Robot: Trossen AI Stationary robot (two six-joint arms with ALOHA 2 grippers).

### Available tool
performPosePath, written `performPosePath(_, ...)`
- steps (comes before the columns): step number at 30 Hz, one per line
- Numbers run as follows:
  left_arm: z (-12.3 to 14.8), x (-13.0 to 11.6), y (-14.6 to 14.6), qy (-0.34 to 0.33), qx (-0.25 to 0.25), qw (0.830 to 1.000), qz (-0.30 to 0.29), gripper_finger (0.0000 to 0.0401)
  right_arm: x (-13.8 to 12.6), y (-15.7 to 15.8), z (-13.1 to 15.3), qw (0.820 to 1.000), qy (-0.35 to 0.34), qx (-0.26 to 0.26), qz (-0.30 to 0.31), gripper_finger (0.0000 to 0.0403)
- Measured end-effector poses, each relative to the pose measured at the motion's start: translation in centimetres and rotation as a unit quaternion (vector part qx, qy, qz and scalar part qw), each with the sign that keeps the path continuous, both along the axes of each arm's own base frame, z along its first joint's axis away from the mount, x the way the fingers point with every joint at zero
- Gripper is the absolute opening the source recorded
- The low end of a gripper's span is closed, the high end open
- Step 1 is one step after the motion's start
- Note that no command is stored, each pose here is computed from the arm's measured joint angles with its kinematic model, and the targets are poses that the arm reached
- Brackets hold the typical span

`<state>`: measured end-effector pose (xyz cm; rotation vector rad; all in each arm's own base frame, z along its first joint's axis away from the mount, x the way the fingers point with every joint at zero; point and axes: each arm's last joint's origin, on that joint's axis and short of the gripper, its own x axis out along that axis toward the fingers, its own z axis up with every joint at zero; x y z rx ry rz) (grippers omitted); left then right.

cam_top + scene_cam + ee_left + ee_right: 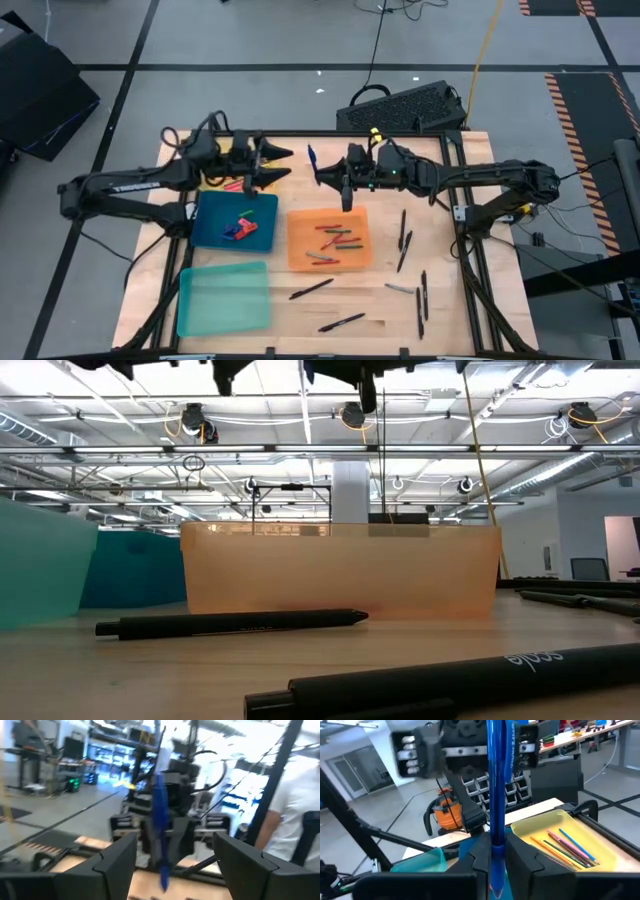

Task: Sort crayons/erasers/pens/pencils in bins
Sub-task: Put the blue pen into the green bin

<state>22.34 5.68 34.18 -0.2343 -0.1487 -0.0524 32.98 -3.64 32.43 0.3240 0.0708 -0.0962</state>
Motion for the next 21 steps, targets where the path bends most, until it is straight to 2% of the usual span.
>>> performPosePath(5, -1.0, 2.4, -0.3, -0.019, -0.010, 1.000, -0.022, 0.0262, 0.0, 0.5, 0.3, 1.000, -0.016, 0.000, 0.006, 0.0029)
performPosePath(11, -2.3, 4.7, 0.0, -0.044, -0.050, 0.997, -0.036, 0.0245, 0.1, 0.5, 0.3, 1.000, -0.014, 0.000, 0.006, 0.0030)
performPosePath(14, -2.6, 5.2, 0.1, -0.056, -0.064, 0.996, -0.039, 0.0215, 0.1, 0.5, 0.3, 1.000, -0.014, -0.003, 0.007, 0.0029)
performPosePath(21, -3.4, 5.9, 0.3, -0.049, -0.069, 0.996, -0.038, 0.0115, 0.0, 0.4, 0.3, 1.000, -0.013, -0.010, 0.006, 0.0030)
